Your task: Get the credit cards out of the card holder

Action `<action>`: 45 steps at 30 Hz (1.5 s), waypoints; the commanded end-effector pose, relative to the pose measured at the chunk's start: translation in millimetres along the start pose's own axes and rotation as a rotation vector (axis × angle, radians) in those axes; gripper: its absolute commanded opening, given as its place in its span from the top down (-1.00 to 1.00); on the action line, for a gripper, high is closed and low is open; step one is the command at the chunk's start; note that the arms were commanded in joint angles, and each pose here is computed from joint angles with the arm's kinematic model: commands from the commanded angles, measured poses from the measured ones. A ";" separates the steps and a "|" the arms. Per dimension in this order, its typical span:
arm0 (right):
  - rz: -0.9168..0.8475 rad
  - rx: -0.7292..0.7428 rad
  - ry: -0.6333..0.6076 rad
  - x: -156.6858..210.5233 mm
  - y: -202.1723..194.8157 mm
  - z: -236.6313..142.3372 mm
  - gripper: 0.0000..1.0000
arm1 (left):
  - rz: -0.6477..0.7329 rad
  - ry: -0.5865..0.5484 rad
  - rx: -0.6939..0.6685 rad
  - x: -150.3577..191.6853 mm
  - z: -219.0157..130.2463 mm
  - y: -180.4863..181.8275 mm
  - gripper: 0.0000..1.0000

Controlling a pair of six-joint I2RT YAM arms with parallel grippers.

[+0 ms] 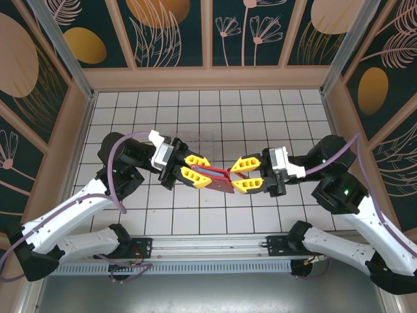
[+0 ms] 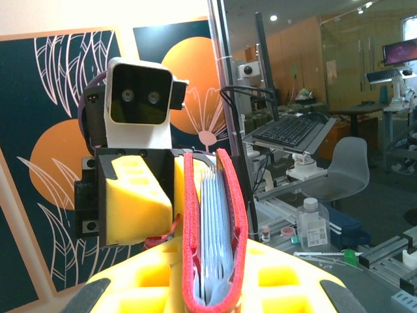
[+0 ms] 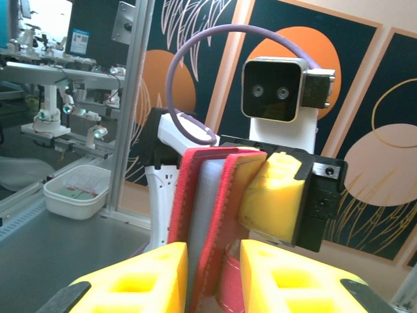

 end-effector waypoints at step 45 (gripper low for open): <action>0.380 0.410 0.513 156.5 -43.5 -8.1 1.00 | 0.008 -0.134 -0.971 35.9 -93.3 77.0 -0.64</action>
Point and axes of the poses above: each hand's point on the last joint's axis, 136 mm out from that joint toward the fingers, its own z axis out along the fingers, its own y axis along the line the jaws close on, x = y × z, the point moved 3 cm from there along -z, back along the fingers, and after that the axes turned 12 degrees about -z, right-handed, at the moved point
